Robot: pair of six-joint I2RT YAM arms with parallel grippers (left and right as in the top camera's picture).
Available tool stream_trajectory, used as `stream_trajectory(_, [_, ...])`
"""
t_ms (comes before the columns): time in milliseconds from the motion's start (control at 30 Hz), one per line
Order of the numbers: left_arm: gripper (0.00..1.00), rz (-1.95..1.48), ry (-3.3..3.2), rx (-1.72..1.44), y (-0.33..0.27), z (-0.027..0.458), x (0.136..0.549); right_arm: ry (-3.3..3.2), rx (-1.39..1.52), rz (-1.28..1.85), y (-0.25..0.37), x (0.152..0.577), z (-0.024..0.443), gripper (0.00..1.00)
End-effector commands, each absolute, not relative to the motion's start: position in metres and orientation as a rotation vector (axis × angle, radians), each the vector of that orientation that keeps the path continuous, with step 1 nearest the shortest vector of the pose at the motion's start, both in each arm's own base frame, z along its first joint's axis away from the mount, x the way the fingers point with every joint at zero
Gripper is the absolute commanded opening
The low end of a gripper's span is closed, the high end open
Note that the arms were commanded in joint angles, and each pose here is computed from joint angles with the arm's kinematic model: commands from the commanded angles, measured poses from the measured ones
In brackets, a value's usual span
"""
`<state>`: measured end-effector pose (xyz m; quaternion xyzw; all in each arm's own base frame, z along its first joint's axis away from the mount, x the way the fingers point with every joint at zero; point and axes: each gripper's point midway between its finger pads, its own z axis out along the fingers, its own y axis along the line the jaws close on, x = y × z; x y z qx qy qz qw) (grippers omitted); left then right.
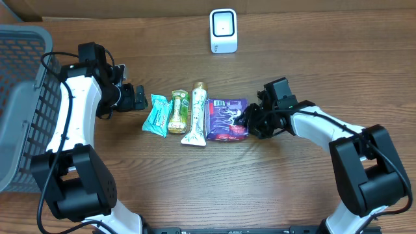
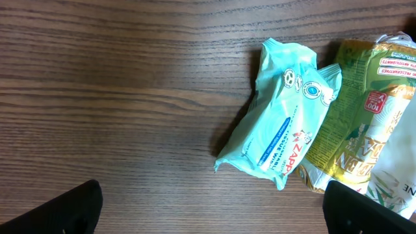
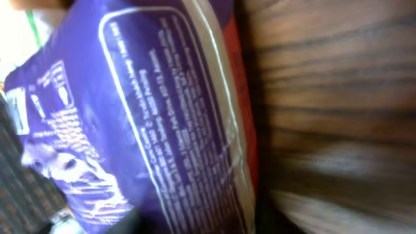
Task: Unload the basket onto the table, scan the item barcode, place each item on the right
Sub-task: 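Lower the right gripper onto the purple box and grasp it, then lift the purple box and carry it to the white scanner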
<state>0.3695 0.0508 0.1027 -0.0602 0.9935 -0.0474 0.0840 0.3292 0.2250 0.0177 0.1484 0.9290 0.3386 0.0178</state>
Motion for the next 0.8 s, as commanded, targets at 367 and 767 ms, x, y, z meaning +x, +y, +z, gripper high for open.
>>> stream_trajectory(367, [0.99, -0.125, 2.950, -0.141, 0.049, 0.108, 0.369, 2.713, 0.037, 1.081, 0.221, 0.345, 0.095, 0.04])
stream_trajectory(767, [0.99, -0.125, 2.950, -0.140, 0.049, 0.108, 0.369, 2.416, -0.336, 0.767, 0.182, 0.350, 0.239, 0.04])
